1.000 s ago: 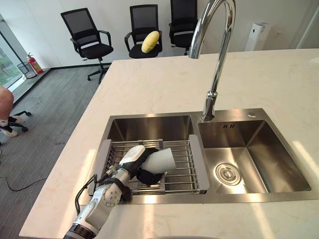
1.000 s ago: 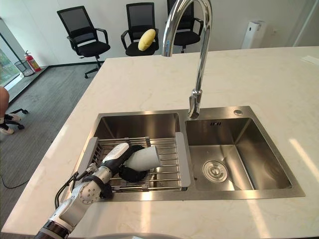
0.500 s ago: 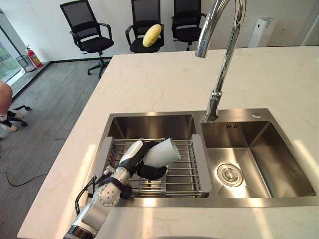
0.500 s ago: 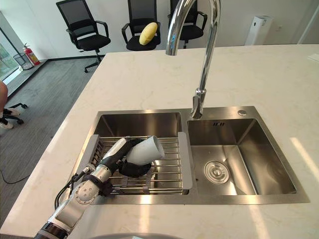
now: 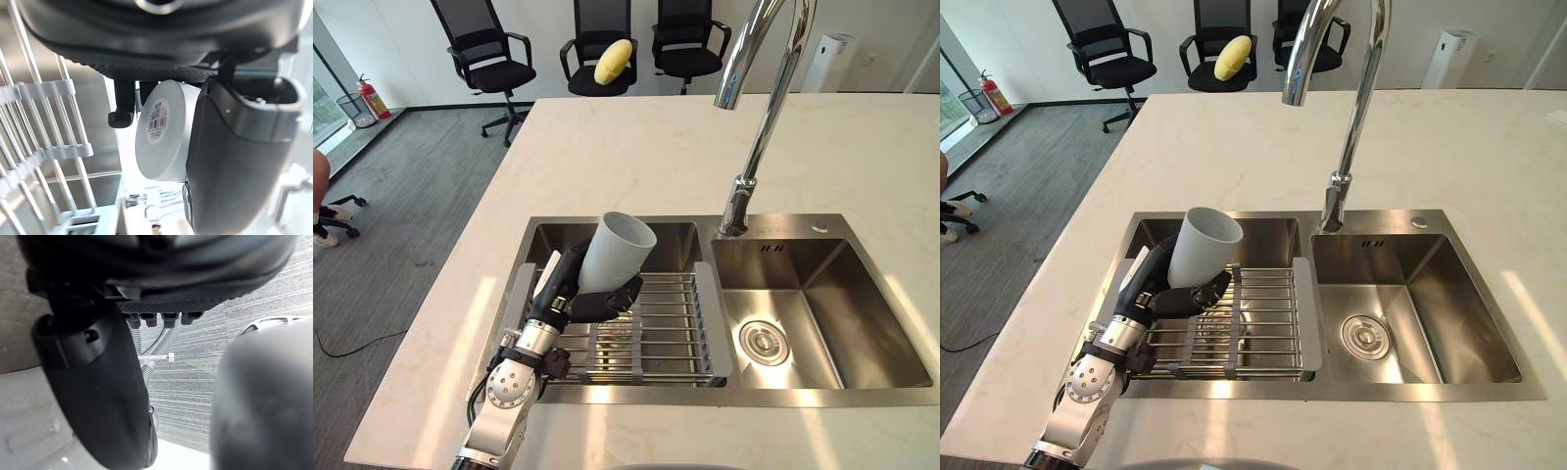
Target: Walk over to the sink, pick up the cup, carry it to the dishwasher, place the cup inside the dishwasher, then close the dishwasher door
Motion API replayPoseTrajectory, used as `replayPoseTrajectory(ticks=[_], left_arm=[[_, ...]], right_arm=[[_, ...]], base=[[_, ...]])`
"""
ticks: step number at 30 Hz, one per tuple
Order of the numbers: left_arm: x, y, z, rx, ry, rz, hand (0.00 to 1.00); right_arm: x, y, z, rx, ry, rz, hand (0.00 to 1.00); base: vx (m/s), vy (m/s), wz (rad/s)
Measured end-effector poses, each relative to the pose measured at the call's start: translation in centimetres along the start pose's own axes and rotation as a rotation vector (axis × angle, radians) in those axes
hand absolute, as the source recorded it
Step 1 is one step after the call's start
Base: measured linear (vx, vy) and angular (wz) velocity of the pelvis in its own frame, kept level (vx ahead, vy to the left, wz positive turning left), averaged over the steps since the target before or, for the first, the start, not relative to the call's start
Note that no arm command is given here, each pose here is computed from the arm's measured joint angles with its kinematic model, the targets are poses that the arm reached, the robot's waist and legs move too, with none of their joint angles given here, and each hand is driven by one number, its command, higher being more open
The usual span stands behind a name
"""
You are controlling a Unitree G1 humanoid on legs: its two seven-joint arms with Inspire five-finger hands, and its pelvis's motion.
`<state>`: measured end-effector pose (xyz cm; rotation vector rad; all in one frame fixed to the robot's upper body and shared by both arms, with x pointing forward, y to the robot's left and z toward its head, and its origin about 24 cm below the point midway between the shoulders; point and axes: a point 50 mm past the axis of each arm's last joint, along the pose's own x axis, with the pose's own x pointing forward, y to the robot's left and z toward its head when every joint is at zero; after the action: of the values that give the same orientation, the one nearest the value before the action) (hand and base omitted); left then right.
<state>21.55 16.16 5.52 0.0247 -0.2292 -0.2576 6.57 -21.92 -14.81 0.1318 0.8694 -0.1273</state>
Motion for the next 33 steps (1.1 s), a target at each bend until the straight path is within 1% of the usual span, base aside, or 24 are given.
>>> replayPoseTrajectory(ticks=[10, 14, 20, 24, 26, 28, 30, 33], left_arm=[[-1.5, 0.4, -0.2, -0.034, -0.02, 0.076, 0.0], [-1.7, 0.4, 0.0, -0.049, -0.031, 0.09, 0.0], [-1.9, -0.2, 1.8, -0.104, -0.118, 0.122, 0.0], [-1.6, -0.6, 2.1, -0.135, -0.16, 0.148, 0.0], [-1.5, -0.2, 2.7, -0.125, -0.205, 0.175, 0.0], [-1.6, 0.1, 2.8, -0.125, -0.21, 0.216, 0.0], [-1.7, 0.5, 3.1, -0.128, -0.233, 0.269, 0.0], [-1.4, 1.1, 3.8, -0.128, -0.271, 0.282, 0.0]], right_arm=[[0.1, 0.1, 0.0, 0.021, -0.003, -0.006, 1.0], [0.0, 0.1, 0.0, 0.021, -0.002, -0.013, 1.0], [-0.4, -0.1, -0.7, 0.025, 0.017, -0.03, 1.0], [-0.9, -0.3, -1.3, 0.022, 0.018, -0.038, 1.0], [-0.7, 0.0, -1.0, 0.014, 0.007, -0.024, 1.0], [-0.6, -0.1, -0.9, 0.01, 0.007, -0.026, 1.0], [0.4, -0.9, 1.2, -0.022, -0.041, -0.034, 1.0], [1.9, -1.2, 4.6, -0.042, -0.134, -0.027, 1.0]], base=[[-0.02, 0.007, -0.06], [-0.02, 0.015, -0.19], [0.01, 0.047, -0.17], [-0.03, 0.088, 0.06], [-0.04, 0.018, 0.24], [0.0, -0.045, 0.38], [-0.05, -0.042, -0.21], [-0.11, -0.074, -0.7]])
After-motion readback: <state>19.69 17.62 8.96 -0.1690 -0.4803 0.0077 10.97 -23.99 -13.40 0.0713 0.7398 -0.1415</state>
